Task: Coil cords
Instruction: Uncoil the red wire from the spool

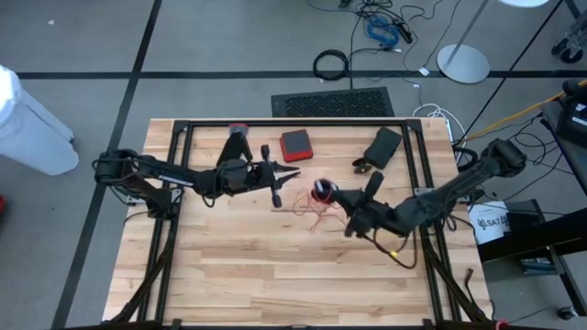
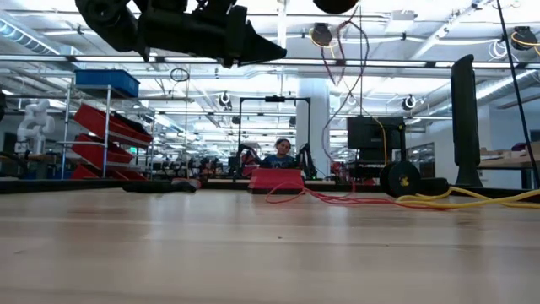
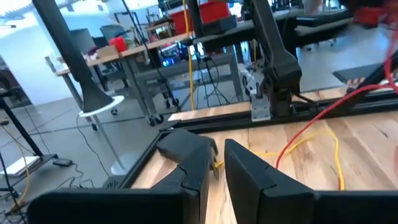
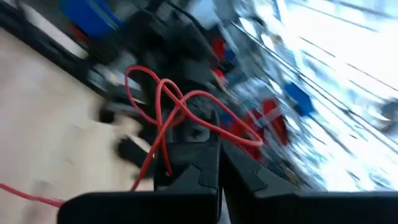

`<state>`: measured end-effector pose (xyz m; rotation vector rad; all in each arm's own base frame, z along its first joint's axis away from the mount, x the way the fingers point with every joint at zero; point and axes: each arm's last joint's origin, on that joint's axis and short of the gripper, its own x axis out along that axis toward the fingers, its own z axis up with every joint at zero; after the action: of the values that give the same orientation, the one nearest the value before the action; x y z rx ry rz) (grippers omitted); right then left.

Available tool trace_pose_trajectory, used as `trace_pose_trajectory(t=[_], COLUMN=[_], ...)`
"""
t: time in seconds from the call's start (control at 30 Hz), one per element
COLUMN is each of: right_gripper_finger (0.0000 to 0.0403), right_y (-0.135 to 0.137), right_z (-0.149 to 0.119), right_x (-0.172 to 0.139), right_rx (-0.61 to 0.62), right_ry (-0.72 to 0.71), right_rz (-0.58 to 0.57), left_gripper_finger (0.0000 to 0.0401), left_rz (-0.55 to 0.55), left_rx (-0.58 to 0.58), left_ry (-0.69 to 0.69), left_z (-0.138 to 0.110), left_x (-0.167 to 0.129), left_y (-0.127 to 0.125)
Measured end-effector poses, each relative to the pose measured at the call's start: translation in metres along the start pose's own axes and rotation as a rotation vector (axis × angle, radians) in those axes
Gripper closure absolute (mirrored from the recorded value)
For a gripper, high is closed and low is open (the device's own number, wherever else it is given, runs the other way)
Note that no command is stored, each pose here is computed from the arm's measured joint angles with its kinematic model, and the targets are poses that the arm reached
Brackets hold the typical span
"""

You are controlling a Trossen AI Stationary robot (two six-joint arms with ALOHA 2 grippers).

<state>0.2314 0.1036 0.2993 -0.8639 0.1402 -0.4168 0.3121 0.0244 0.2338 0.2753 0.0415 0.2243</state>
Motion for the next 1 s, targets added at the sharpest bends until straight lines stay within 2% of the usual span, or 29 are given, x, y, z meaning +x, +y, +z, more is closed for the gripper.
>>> trace_pose_trajectory(t=[0.07,0.17,0.33,0.47,0.57,0.73,1.0], right_gripper_finger=[0.0403,0.0403,0.0403,0.0403,0.0403,0.0403,0.0403], right_y=[-0.001,-0.004,-0.003,-0.004,-0.005,-0.006,-0.007], right_z=[0.000,0.000,0.002,0.003,0.003,0.003,0.003], right_x=[-0.004,-0.005,-0.004,-0.002,-0.001,0.002,0.003], right_rx=[0.038,0.074,0.118,0.152,0.172,0.208,0.221], right_ry=[-0.030,-0.034,-0.110,-0.151,-0.191,-0.231,-0.258], right_rz=[0.045,0.050,0.113,0.138,0.166,0.200,0.216], left_gripper_finger=[0.0344,0.0344,0.0344,0.0342,0.0325,0.0284,0.0276], left_rz=[0.000,0.000,-0.071,-0.126,-0.179,-0.197,-0.274], left_rx=[0.000,-0.004,-0.022,0.056,0.097,0.097,0.084], left_ry=[0.001,-0.024,-0.181,-0.262,-0.280,-0.312,-0.369], left_z=[0.000,0.002,0.016,0.024,0.029,0.039,0.055], left_x=[0.000,0.000,-0.002,-0.005,-0.006,-0.006,-0.005], left_y=[0.000,0.000,-0.001,-0.010,-0.019,-0.028,-0.037])
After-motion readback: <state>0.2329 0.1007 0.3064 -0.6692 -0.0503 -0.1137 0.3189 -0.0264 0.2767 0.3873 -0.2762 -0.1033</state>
